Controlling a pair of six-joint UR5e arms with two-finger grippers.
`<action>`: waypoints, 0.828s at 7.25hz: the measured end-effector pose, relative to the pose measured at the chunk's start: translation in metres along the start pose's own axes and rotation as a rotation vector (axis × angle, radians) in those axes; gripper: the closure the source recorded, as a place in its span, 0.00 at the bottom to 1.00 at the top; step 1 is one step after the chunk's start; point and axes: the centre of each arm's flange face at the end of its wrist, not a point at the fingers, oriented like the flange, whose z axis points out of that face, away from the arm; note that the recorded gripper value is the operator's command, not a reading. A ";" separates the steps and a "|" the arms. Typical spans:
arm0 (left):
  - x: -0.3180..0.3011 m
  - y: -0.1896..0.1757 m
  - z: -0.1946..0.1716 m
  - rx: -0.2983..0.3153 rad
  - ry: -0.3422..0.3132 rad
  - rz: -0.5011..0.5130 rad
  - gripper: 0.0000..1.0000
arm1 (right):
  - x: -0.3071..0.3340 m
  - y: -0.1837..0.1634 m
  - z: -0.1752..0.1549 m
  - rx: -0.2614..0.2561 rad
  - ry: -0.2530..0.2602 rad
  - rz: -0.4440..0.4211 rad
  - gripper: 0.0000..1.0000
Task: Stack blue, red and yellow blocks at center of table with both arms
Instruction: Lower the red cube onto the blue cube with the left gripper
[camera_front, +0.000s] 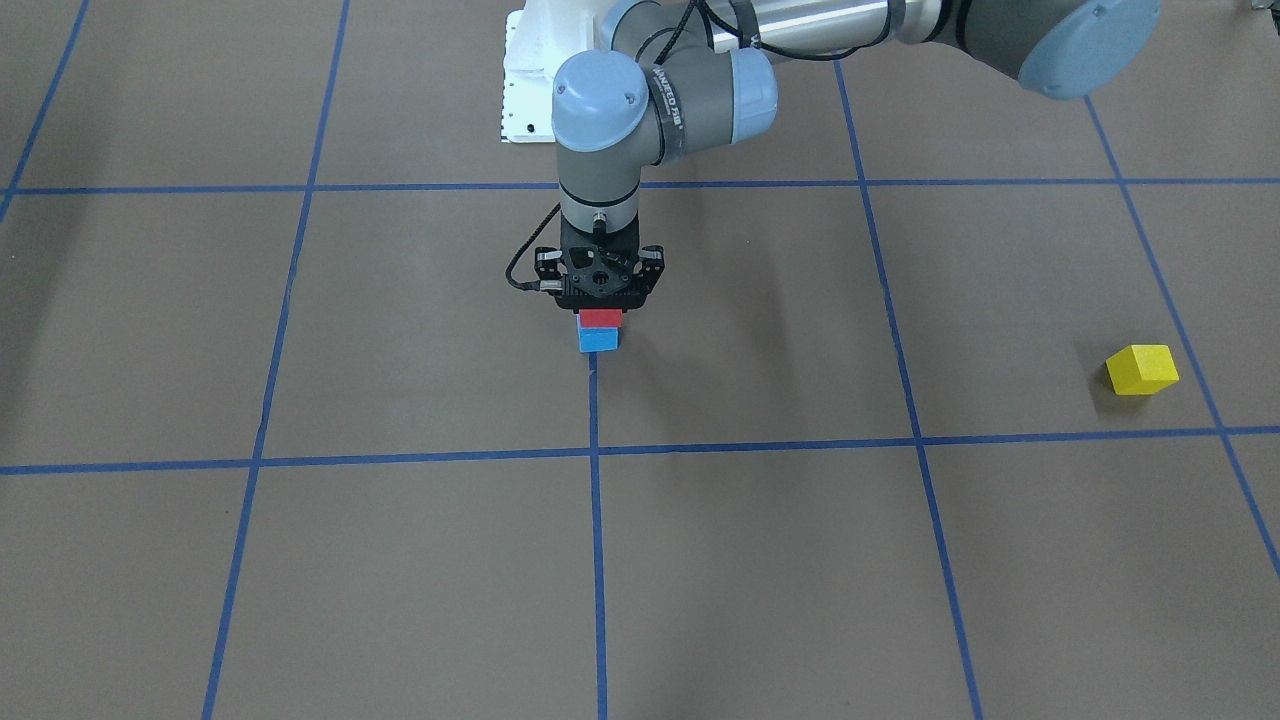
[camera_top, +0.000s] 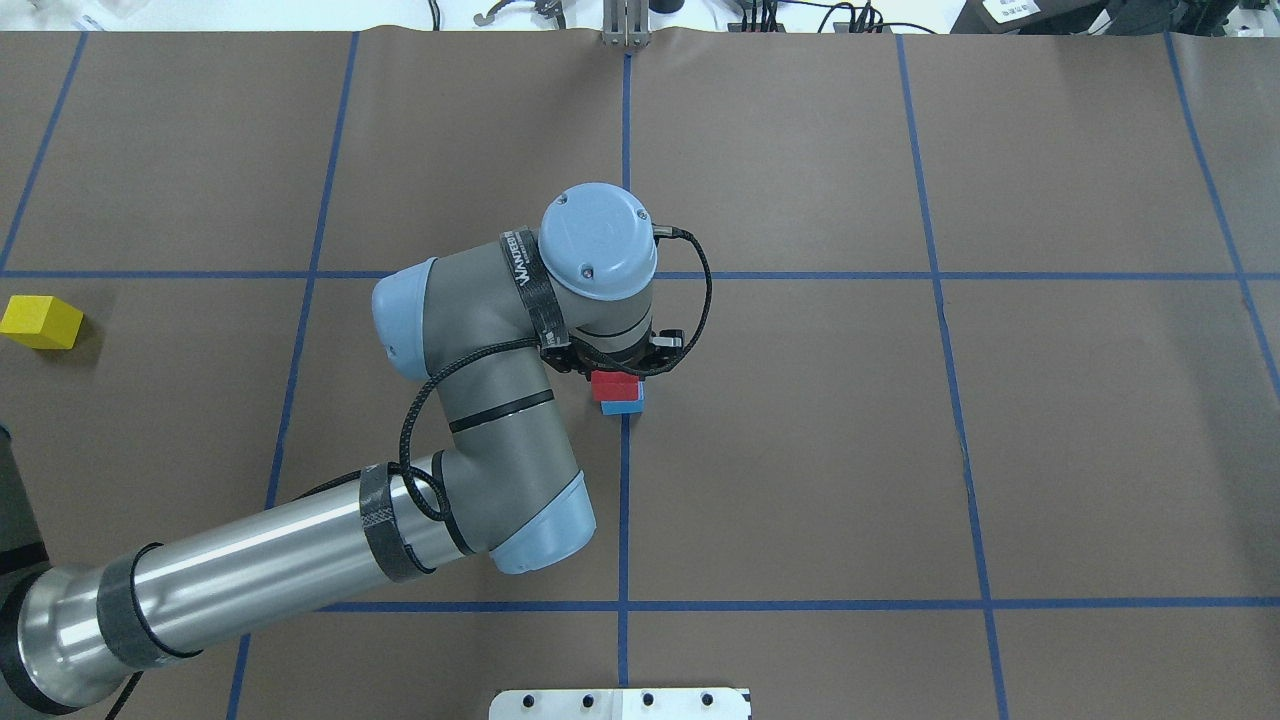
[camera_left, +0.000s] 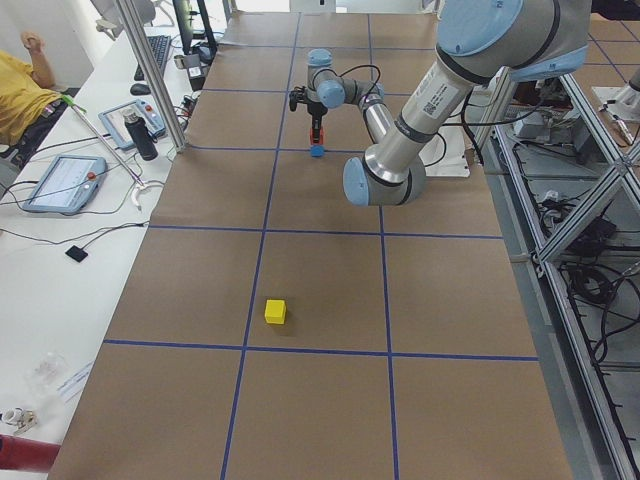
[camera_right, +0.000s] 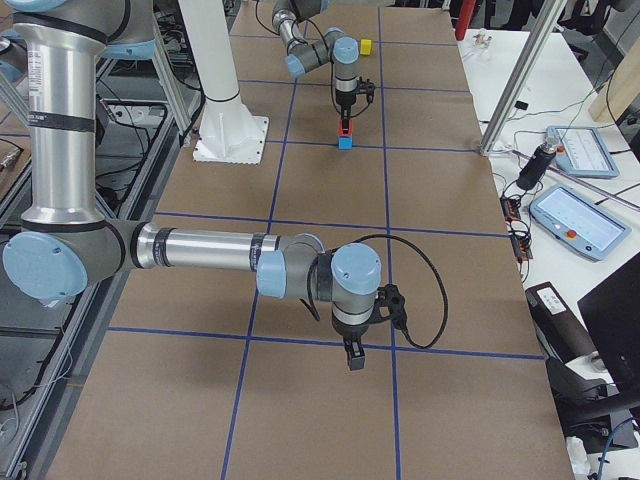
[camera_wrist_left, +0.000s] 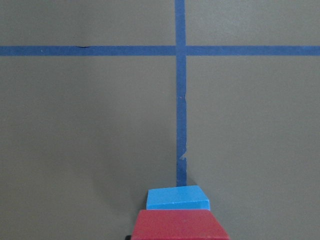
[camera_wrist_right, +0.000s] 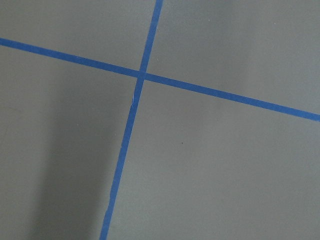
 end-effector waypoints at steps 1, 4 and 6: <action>0.001 0.000 0.000 -0.001 -0.001 -0.002 0.60 | 0.000 0.000 0.000 0.000 0.000 0.000 0.01; 0.004 -0.001 0.001 0.000 -0.003 -0.014 0.52 | 0.000 0.000 0.000 0.000 0.000 0.000 0.01; 0.004 -0.002 0.002 0.001 -0.006 -0.027 0.42 | 0.000 0.000 0.000 0.000 0.000 -0.001 0.01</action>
